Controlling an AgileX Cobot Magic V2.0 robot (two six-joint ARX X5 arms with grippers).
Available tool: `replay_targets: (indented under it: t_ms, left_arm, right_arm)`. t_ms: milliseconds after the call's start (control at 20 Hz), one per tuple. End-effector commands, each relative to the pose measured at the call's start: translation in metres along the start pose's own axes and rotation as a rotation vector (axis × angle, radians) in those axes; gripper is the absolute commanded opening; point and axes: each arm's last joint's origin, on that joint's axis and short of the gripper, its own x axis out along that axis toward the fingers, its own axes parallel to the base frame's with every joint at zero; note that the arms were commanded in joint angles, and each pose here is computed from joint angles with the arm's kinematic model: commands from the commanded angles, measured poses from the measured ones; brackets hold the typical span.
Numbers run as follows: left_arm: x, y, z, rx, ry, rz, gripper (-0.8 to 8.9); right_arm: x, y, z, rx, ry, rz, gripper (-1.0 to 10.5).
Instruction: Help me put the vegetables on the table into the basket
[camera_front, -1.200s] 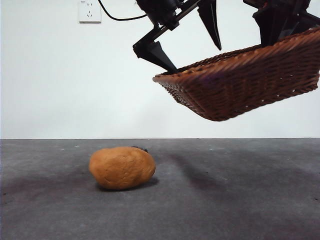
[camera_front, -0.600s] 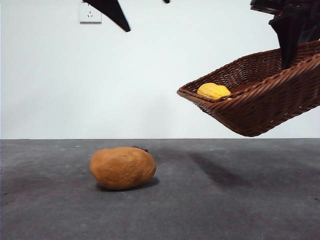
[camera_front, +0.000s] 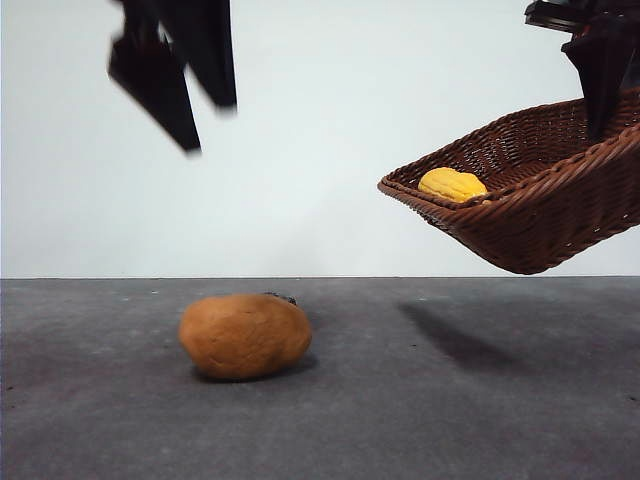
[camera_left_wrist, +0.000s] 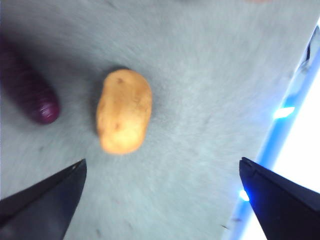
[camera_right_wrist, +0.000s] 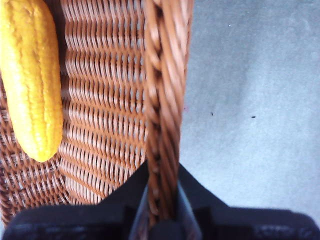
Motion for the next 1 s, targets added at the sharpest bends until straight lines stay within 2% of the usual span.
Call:
replay_targets:
  t_ms: [50, 400, 450, 550, 800, 850, 950, 1000]
  left_arm:
    - [0.032, 0.007, -0.001, 0.078, 0.034, -0.018, 5.66]
    - [0.100, 0.025, 0.012, 0.065, 0.077, -0.038, 5.77]
    - [0.106, 0.027, 0.012, 0.063, 0.085, -0.037, 5.77]
    - [0.116, 0.030, 0.013, 0.062, 0.101, -0.021, 6.37]
    - [0.133, 0.033, 0.011, 0.039, 0.143, -0.034, 6.20]
    - [0.135, 0.033, 0.011, 0.036, 0.148, -0.038, 5.28]
    - [0.135, 0.033, 0.011, 0.036, 0.149, -0.038, 2.28]
    - [0.135, 0.033, 0.011, 0.033, 0.150, -0.039, 1.14]
  right_arm:
    - [0.002, 0.002, -0.003, -0.005, 0.030, 0.040, -0.2]
    - [0.002, 0.002, -0.003, -0.005, 0.030, 0.046, -0.2]
    - [0.002, 0.002, -0.003, -0.005, 0.030, 0.046, -0.2]
    - [0.002, 0.002, -0.003, -0.005, 0.031, 0.046, -0.2]
    - [0.002, 0.002, -0.003, -0.009, 0.030, 0.047, -0.2]
    - [0.002, 0.002, -0.003, -0.009, 0.030, 0.047, -0.2]
    - [0.002, 0.002, -0.003, -0.009, 0.030, 0.047, -0.2]
    - [0.002, 0.002, -0.003, -0.009, 0.030, 0.047, -0.2]
